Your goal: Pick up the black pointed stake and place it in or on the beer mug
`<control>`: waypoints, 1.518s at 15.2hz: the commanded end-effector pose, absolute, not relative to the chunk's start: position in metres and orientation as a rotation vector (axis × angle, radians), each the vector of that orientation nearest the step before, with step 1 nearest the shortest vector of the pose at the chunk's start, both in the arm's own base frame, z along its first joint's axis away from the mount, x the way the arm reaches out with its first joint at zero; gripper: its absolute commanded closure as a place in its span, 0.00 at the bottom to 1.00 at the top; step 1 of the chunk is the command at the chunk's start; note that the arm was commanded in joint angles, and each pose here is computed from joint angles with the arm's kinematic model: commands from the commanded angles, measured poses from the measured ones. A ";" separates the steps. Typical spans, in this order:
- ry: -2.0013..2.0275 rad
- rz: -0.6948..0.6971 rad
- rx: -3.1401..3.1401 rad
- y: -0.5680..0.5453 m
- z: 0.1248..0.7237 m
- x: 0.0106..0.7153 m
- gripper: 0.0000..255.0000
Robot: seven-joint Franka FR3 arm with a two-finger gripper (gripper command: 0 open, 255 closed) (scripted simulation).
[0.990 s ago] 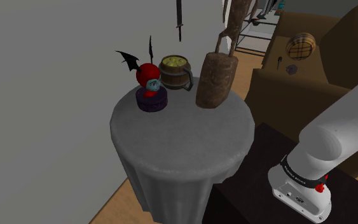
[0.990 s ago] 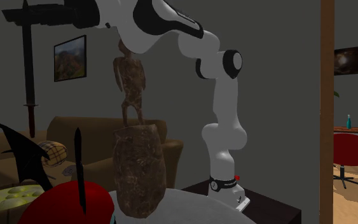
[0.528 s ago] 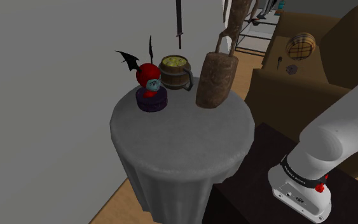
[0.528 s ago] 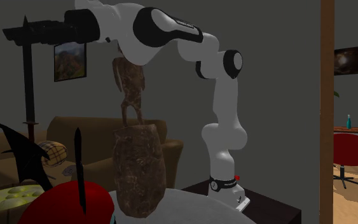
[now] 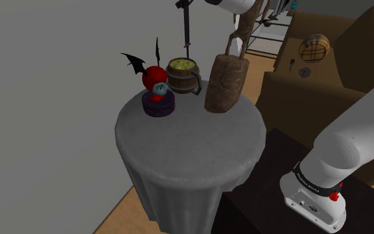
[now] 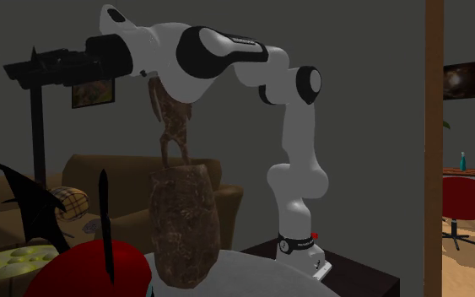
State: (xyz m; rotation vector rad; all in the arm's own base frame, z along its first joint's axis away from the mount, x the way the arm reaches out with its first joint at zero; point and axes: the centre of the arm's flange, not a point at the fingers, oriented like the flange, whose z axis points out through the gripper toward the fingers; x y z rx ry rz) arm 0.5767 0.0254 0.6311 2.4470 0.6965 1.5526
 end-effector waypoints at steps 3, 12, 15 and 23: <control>0.696 1.552 2.447 0.025 0.609 0.577 1.00; 0.696 1.552 2.447 0.025 0.609 0.577 0.00; 0.696 1.552 2.447 0.025 0.609 0.577 0.00; 0.696 1.553 2.447 0.020 0.632 0.533 0.00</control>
